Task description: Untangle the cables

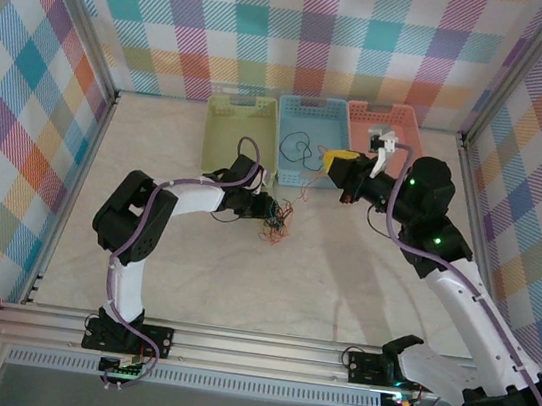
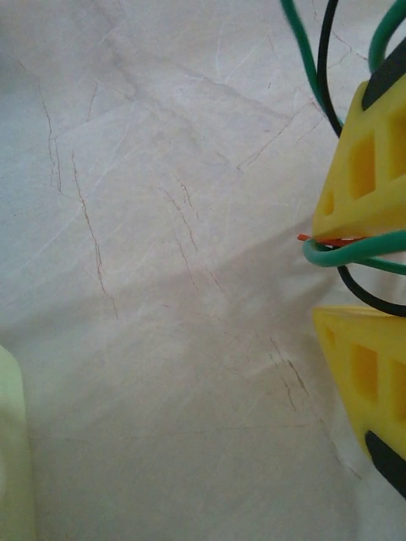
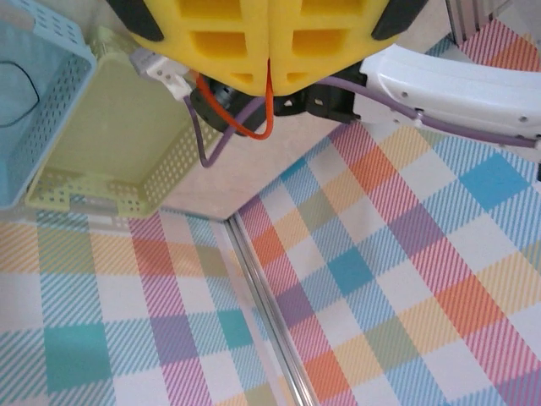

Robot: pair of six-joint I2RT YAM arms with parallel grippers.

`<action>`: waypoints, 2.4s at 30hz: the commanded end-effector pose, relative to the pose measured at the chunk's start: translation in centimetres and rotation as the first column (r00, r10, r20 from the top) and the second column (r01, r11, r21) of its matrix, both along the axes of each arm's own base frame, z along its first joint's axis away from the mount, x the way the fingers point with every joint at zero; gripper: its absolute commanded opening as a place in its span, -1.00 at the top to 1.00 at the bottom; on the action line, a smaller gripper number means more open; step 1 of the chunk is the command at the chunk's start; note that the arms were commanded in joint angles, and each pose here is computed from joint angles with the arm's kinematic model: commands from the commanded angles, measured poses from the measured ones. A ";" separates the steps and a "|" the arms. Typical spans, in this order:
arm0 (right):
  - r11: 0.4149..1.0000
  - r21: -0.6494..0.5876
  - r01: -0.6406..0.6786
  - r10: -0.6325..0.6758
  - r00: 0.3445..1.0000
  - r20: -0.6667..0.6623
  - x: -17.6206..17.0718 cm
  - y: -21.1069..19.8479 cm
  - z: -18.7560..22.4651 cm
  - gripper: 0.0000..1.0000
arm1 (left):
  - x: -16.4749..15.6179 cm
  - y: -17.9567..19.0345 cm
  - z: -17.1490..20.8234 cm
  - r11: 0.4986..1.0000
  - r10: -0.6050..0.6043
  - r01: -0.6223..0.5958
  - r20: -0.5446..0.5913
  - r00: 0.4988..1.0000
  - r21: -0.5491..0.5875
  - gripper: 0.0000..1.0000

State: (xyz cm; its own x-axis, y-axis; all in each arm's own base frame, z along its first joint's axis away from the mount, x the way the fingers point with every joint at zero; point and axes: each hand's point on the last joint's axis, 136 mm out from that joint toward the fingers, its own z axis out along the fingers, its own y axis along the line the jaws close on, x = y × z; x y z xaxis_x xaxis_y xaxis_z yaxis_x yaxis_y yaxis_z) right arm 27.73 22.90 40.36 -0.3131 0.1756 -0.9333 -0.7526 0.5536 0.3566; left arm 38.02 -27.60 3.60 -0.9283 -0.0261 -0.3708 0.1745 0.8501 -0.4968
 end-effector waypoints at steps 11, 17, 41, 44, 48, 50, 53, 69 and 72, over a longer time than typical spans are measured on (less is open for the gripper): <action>0.995 -0.065 0.076 -0.081 0.993 -0.081 0.7 -1.0 -9.1 1.00 | 0.3 0.0 0.1 0.999 0.021 -0.021 -0.004 1.000 -0.026 0.41; 0.977 -0.085 0.198 -0.202 0.978 -0.048 1.2 -3.0 -13.3 1.00 | 0.5 1.0 1.4 0.997 0.066 -0.064 0.056 0.996 -0.043 0.09; 0.978 -0.001 0.208 -0.208 0.978 -0.011 -1.7 -4.5 -10.1 1.00 | -3.3 -6.2 12.9 0.917 -0.393 0.377 0.461 0.796 0.132 -0.30; 0.976 -0.002 0.218 -0.218 0.976 -0.011 -1.7 -4.7 -10.1 1.00 | -3.4 -8.0 12.5 0.878 -0.471 0.458 0.422 0.775 0.138 -0.30; 0.966 -0.014 0.257 -0.257 0.966 -0.022 -1.3 -5.3 -10.6 1.00 | -4.4 -9.3 11.6 0.823 -0.556 0.547 0.403 0.727 0.150 -0.31; 0.959 -0.023 0.282 -0.283 0.958 -0.038 -0.8 -5.5 -11.1 1.00 | -4.6 -9.7 11.9 0.809 -0.571 0.570 0.416 0.708 0.139 -0.32; 0.952 -0.038 0.304 -0.306 0.951 -0.056 -0.2 -5.7 -11.8 1.00 | -5.7 -10.9 12.4 0.755 -0.613 0.649 0.448 0.651 0.089 -0.36; 0.905 -0.064 0.421 -0.425 0.903 -0.065 0.6 -7.8 -12.7 1.00 | -6.0 -15.0 10.2 0.640 -0.712 0.750 0.492 0.501 0.164 -0.37; 0.904 -0.064 0.423 -0.427 0.902 -0.063 0.5 -7.9 -12.6 1.00 | -5.7 -15.9 9.4 0.636 -0.722 0.749 0.490 0.489 0.189 -0.37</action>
State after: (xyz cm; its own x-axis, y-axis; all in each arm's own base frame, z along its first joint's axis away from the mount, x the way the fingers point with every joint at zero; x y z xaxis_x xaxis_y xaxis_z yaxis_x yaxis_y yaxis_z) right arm 28.28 15.50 27.21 -0.3079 0.2443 -0.9195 -0.4262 0.8287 0.3628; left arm 32.46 -42.03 12.94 -0.3691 0.5391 -0.7571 0.9213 0.3196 -0.2215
